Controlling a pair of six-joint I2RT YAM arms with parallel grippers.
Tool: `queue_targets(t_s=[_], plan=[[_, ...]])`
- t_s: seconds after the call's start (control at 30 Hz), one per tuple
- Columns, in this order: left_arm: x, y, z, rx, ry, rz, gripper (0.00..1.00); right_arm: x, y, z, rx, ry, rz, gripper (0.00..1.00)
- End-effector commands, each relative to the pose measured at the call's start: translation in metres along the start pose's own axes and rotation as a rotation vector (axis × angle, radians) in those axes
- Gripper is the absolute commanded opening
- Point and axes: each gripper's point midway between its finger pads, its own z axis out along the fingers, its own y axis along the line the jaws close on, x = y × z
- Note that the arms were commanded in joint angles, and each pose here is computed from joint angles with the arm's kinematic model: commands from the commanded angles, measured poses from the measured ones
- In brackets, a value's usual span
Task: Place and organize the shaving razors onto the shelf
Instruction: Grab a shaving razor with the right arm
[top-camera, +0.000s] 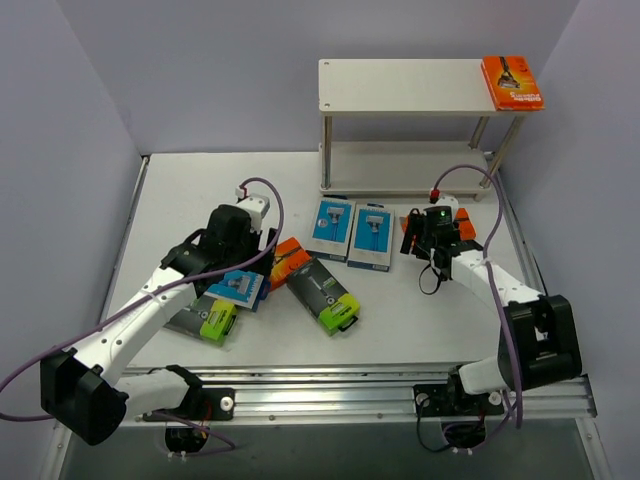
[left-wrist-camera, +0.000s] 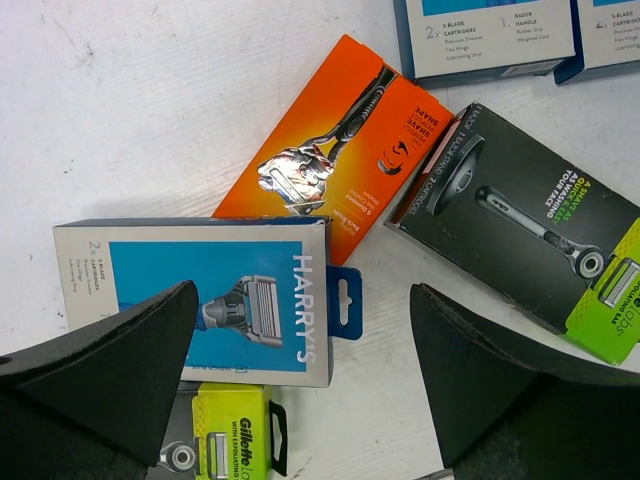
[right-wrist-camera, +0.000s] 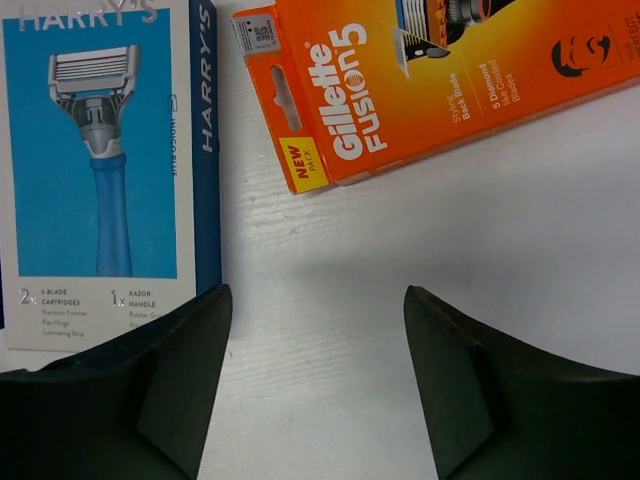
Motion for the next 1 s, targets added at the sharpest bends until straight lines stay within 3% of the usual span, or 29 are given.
queue_targets(t_s=[0.0,0.13,0.47,0.63,0.97], plan=[[-0.018,-0.005,-0.003,0.03,-0.05,-0.005,0.96,-0.03,0.005,0.007,0.033,-0.08,-0.026,0.63],[-0.017,-0.008,-0.003,0.048,-0.046,-0.005,0.96,-0.032,0.008,0.022,0.046,-0.056,-0.062,0.49],[-0.019,-0.017,-0.002,0.094,-0.04,-0.003,0.96,-0.051,0.017,0.045,0.084,-0.043,-0.146,0.46],[-0.021,-0.019,-0.006,0.111,-0.053,-0.004,0.96,-0.05,0.018,0.057,0.097,-0.021,-0.164,0.39],[-0.02,-0.025,-0.005,0.141,-0.045,-0.003,0.96,-0.043,0.024,0.074,0.107,0.023,-0.229,0.37]])
